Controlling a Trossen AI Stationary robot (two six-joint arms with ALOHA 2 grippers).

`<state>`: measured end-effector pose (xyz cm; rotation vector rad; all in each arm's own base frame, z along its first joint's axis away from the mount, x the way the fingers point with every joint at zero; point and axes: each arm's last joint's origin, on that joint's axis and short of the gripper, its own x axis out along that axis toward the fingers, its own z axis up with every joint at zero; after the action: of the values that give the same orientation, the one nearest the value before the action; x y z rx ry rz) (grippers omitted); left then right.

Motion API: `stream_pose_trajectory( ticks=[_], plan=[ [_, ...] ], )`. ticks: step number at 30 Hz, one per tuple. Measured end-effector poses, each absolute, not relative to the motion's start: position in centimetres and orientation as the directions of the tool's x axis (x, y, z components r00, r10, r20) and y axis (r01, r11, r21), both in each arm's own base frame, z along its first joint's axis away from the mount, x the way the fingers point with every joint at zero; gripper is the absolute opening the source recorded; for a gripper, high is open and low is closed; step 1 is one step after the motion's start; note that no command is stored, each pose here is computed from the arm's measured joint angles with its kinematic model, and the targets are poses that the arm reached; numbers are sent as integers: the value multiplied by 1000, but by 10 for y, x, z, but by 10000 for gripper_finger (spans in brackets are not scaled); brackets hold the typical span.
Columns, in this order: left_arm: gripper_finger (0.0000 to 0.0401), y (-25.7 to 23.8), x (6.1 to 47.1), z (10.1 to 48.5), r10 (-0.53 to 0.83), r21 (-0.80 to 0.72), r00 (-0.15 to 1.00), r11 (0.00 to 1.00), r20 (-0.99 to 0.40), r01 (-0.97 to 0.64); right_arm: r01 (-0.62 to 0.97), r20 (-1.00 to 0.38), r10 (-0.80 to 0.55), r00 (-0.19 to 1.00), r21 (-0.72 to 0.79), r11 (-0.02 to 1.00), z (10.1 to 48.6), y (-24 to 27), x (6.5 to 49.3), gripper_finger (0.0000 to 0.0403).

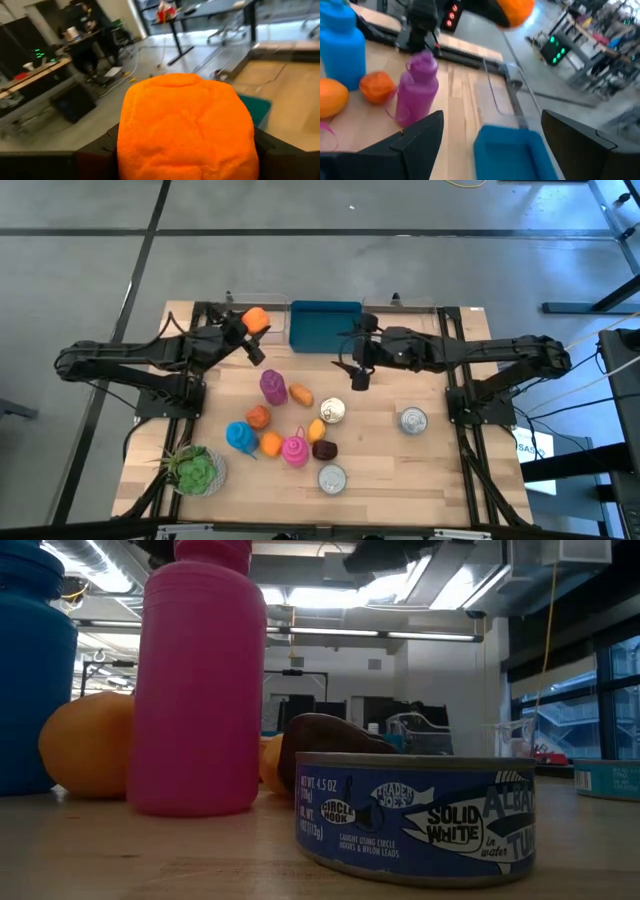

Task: Pick & Place Food Item
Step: Put the right orange into the left transparent bin

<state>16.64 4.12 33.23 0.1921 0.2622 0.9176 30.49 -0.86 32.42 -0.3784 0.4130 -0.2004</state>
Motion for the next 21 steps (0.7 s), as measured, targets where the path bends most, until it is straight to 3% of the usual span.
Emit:
stream_pose_trajectory(
  ticks=[4,13,21],
  plan=[
    [223,46,167,325,827,296,530,562,-187,-772,167,-377,-298,877,-342,925,301,-19,299,334],
    [223,69,170,317,787,249,557,614,-267,-749,298,-211,-335,918,-190,936,274,-27,264,334],
    [223,95,170,308,791,199,519,594,-326,-780,326,-176,-336,925,-84,942,250,-25,234,334]
  ],
)
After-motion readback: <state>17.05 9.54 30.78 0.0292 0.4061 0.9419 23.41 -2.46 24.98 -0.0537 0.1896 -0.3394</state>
